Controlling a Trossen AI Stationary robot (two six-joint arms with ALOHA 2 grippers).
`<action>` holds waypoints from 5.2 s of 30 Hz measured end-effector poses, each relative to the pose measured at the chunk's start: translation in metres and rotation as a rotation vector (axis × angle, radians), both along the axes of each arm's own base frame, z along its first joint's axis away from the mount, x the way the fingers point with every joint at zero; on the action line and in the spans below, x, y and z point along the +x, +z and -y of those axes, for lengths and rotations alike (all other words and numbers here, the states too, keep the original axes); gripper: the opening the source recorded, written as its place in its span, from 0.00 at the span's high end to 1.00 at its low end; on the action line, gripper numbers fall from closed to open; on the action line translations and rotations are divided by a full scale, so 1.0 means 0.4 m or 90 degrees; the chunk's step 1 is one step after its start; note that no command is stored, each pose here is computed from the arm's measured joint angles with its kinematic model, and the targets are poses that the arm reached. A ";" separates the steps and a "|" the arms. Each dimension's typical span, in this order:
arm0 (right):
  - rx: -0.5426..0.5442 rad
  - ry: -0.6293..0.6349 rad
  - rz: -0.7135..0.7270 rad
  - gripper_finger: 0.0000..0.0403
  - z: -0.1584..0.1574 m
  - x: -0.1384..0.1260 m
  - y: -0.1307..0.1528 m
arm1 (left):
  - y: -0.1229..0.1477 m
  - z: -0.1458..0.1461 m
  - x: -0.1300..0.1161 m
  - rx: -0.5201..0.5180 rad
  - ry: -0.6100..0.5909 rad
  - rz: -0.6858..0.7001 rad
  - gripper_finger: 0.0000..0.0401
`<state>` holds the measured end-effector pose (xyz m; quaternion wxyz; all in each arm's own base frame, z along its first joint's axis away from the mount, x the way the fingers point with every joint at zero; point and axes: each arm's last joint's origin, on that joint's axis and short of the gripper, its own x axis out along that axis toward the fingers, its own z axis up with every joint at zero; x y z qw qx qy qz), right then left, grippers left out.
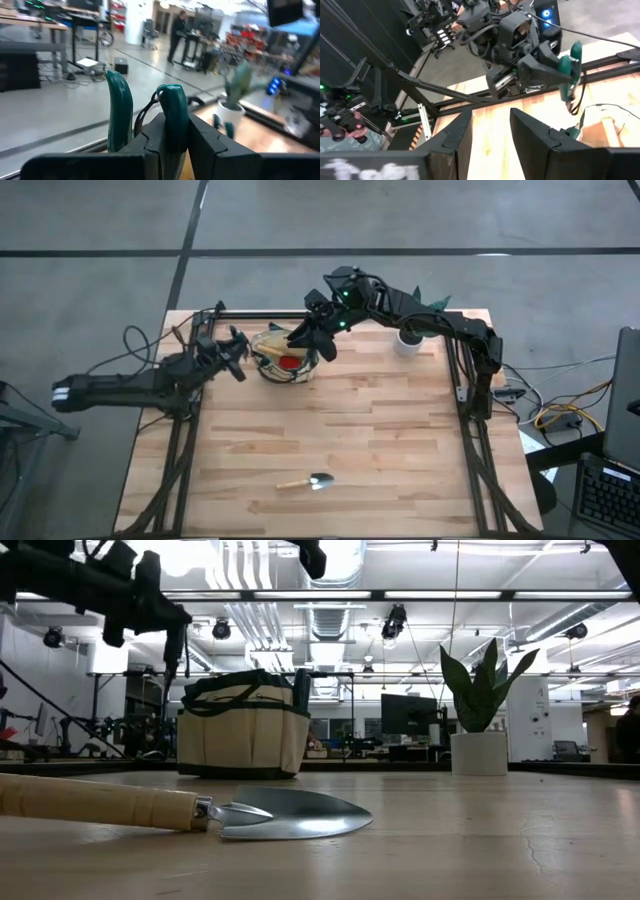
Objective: Pick & Place Garden tools in Gardening bag
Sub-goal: Put the shear scissor into the gardening bag
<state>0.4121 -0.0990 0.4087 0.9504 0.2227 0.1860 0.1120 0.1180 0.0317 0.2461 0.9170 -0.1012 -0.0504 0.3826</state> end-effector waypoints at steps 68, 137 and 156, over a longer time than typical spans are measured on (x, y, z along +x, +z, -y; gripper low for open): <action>0.018 -0.017 -0.036 0.82 0.051 -0.015 -0.024 | -0.095 -0.053 0.077 -0.065 -0.013 0.140 0.85; 0.032 -0.023 -0.066 0.83 0.053 -0.010 -0.062 | -0.100 -0.042 0.132 0.032 -0.099 0.142 0.85; 0.038 -0.021 -0.061 0.85 0.052 -0.010 -0.058 | -0.165 -0.024 0.075 -0.002 -0.135 0.192 0.85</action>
